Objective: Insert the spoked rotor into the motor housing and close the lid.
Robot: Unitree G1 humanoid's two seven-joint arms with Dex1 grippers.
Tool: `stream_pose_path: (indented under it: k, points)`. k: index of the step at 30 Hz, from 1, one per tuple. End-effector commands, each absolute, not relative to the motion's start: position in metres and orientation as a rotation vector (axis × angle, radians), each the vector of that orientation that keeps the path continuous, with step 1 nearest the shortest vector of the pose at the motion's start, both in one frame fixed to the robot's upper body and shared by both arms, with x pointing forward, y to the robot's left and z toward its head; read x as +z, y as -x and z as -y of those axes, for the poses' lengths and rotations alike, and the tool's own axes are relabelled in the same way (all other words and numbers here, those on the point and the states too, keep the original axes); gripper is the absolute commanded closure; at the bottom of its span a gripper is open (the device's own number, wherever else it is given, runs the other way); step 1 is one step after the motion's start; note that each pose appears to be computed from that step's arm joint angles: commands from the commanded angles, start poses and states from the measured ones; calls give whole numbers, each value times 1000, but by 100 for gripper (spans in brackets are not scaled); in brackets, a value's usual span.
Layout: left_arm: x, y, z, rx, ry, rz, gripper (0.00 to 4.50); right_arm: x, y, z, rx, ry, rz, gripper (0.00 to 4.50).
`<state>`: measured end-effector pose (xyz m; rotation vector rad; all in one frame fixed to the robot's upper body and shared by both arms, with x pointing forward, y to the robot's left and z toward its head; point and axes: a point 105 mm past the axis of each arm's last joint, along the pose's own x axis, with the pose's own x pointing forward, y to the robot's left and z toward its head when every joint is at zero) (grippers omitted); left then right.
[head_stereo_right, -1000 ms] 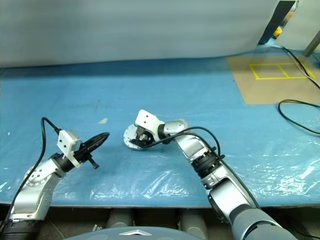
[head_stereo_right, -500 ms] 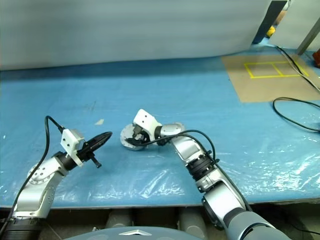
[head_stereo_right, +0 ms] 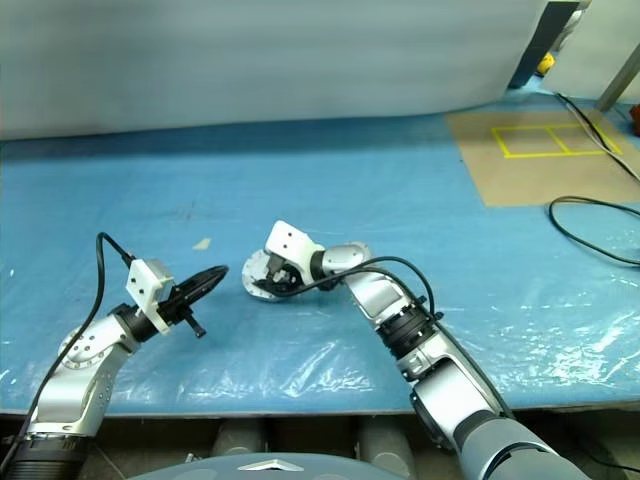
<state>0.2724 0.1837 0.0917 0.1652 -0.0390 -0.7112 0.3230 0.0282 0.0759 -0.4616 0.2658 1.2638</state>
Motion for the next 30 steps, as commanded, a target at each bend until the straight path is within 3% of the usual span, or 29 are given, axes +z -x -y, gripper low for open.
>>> stream_pose_path:
  k: [1,11,20,30]
  points:
    - [102,-274,-181,-719,-186,76,450,4,-315,15,1180,594,-592,155]
    - [100,-272,-176,-730,-176,75,450,7,-331,22,1090,650,-523,155]
    - [97,-270,-172,-742,-173,62,450,14,-334,28,1052,493,-559,155]
    - [97,-270,-172,-743,-175,62,450,-3,-310,50,1128,459,-706,155]
